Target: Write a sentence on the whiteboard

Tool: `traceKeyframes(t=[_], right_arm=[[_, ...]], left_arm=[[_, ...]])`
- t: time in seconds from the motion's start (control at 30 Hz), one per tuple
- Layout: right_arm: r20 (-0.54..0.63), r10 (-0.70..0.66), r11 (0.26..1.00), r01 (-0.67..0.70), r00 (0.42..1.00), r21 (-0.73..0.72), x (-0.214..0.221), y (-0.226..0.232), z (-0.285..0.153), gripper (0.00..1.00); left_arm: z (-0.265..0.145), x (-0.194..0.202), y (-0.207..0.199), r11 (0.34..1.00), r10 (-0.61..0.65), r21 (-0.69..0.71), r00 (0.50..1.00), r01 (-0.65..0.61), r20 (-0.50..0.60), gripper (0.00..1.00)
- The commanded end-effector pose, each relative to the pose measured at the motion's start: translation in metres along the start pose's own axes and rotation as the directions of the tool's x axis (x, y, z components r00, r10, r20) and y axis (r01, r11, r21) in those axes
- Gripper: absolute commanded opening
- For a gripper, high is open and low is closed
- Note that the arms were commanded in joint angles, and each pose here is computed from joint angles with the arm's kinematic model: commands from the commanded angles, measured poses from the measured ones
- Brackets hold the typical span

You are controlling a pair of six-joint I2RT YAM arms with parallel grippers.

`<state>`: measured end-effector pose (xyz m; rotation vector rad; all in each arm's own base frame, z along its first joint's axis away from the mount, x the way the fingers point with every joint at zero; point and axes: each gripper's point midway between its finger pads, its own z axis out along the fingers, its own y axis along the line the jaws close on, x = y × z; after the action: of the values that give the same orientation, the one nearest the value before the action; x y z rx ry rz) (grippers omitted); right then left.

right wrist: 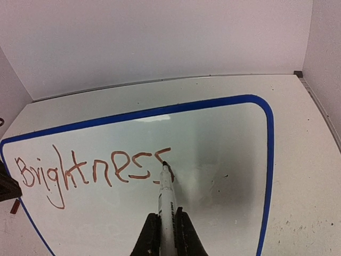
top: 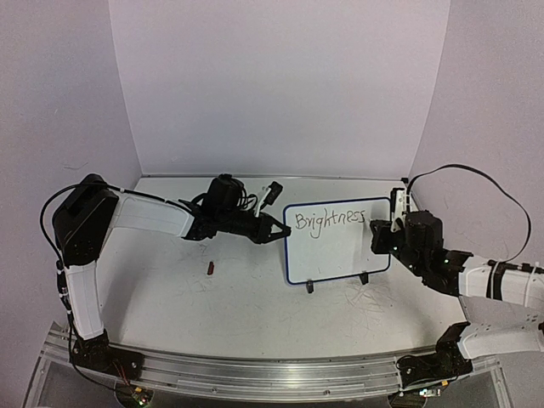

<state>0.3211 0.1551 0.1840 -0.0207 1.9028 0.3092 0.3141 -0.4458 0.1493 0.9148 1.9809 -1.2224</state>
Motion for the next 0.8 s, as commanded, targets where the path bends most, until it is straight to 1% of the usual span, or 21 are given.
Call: traceKeyframes(t=[0.0,0.1,0.2,0.27,0.37,0.47,0.57,0.63,0.77], right_arm=[[0.098,0.035,0.996,-0.027,0.995,-0.080,-0.039,0.008,-0.031,0.00],[0.159,-0.005,0.999,0.014,0.987,-0.052,-0.045,-0.006,-0.054,0.00],[0.183,-0.075,0.997,0.076,0.980,0.001,-0.045,-0.017,-0.060,0.00],[0.172,-0.102,0.995,0.102,0.980,0.011,-0.046,-0.015,-0.056,0.00],[0.144,-0.082,0.994,0.072,0.986,0.077,-0.050,-0.022,-0.048,0.00],[0.122,-0.071,0.996,0.064,0.990,0.064,-0.051,-0.017,-0.042,0.00],[0.082,-0.094,0.995,0.090,0.992,0.052,-0.045,-0.013,-0.037,0.00],[0.078,-0.109,0.993,0.105,0.991,0.054,-0.043,-0.014,-0.039,0.00],[0.113,-0.107,0.994,0.103,0.988,0.039,-0.047,-0.016,-0.050,0.00]], left_arm=[[-0.004,0.024,0.021,0.993,-0.012,-0.122,0.997,0.004,-0.071,0.00],[-0.005,0.027,0.023,0.991,-0.009,-0.132,0.997,-0.001,-0.074,0.00],[-0.006,0.028,0.024,0.990,-0.001,-0.138,0.997,-0.009,-0.077,0.00],[-0.006,0.030,0.025,0.990,-0.001,-0.141,0.997,-0.011,-0.079,0.00],[-0.006,0.030,0.026,0.989,-0.002,-0.148,0.997,-0.009,-0.078,0.00],[-0.007,0.028,0.027,0.987,-0.005,-0.159,0.997,-0.007,-0.073,0.00],[-0.007,0.025,0.027,0.985,-0.001,-0.170,0.998,-0.010,-0.066,0.00],[-0.007,0.023,0.027,0.985,0.003,-0.172,0.998,-0.014,-0.063,0.00],[-0.007,0.023,0.027,0.984,0.008,-0.176,0.998,-0.019,-0.063,0.00]])
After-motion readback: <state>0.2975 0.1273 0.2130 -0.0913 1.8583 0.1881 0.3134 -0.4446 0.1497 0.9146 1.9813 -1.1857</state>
